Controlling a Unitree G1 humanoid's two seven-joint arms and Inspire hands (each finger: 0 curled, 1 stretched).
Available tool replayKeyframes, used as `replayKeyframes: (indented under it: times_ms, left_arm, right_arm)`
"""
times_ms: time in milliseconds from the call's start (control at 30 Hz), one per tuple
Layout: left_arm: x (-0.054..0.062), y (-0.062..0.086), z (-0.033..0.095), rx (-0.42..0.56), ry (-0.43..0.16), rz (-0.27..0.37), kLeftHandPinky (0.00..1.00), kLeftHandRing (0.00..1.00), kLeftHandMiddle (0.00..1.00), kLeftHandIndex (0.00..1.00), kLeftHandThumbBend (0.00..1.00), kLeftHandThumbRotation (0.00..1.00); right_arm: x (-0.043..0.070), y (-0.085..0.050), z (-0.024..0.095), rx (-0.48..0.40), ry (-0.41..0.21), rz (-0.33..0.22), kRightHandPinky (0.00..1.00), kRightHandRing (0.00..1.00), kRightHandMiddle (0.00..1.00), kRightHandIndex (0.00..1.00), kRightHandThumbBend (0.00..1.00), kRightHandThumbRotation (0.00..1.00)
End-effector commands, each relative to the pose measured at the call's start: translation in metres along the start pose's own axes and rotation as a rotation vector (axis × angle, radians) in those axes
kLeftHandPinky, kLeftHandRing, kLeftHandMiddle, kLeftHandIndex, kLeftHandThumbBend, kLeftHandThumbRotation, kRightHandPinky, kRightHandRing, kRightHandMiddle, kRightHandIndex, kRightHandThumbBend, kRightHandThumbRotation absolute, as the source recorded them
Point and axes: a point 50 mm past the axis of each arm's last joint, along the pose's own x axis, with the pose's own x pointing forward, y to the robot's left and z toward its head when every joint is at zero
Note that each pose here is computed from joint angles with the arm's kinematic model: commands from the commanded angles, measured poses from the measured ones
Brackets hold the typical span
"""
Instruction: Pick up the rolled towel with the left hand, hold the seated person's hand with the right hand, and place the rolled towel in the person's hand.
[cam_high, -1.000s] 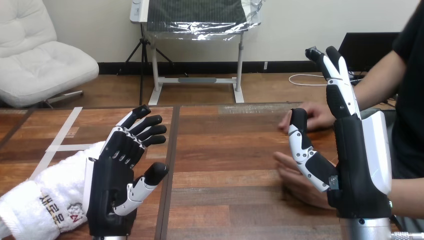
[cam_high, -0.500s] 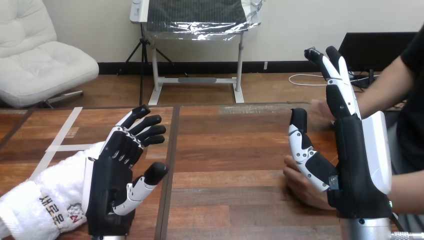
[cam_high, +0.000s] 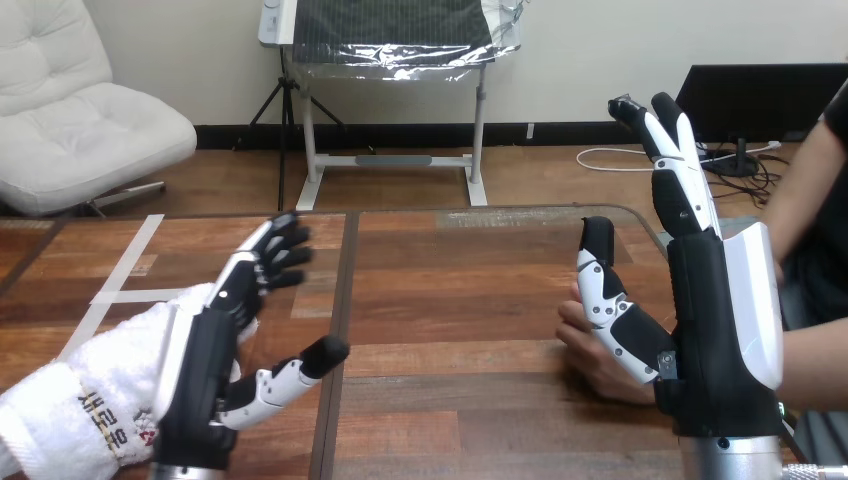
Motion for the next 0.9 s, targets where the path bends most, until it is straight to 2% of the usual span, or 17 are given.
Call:
replayKeyframes:
  times_ms: [0,267,433,733,867]
  left_arm:
    - [0.028,0.034,0.015,0.293,-0.110,0.085,0.88,0.92,0.93,0.94,0.93,0.74]
    - [0.032,0.050,0.011,0.527,-0.069,0.121,0.94,0.96,0.98,0.99,0.94,0.82]
    - [0.034,0.056,0.008,0.626,-0.057,0.137,0.94,0.98,1.00,1.00,0.94,0.84]
    - [0.040,0.068,0.002,0.782,-0.027,0.112,0.98,1.00,1.00,1.00,0.93,0.86]
    - [0.043,0.073,-0.002,0.848,0.008,0.095,0.99,1.00,1.00,1.00,0.93,0.86]
  right_arm:
    - [0.014,-0.004,0.011,0.014,-0.081,-0.051,1.00,1.00,1.00,0.92,0.00,0.00]
    - [0.013,-0.003,0.011,0.023,-0.076,-0.050,1.00,1.00,1.00,0.92,0.00,0.00]
    - [0.013,-0.003,0.011,0.021,-0.072,-0.048,1.00,1.00,1.00,0.93,0.00,0.00]
    - [0.013,-0.003,0.010,0.020,-0.074,-0.042,1.00,1.00,1.00,0.93,0.00,0.00]
    - [0.014,-0.003,0.010,0.015,-0.075,-0.041,1.00,1.00,1.00,0.93,0.00,0.00]
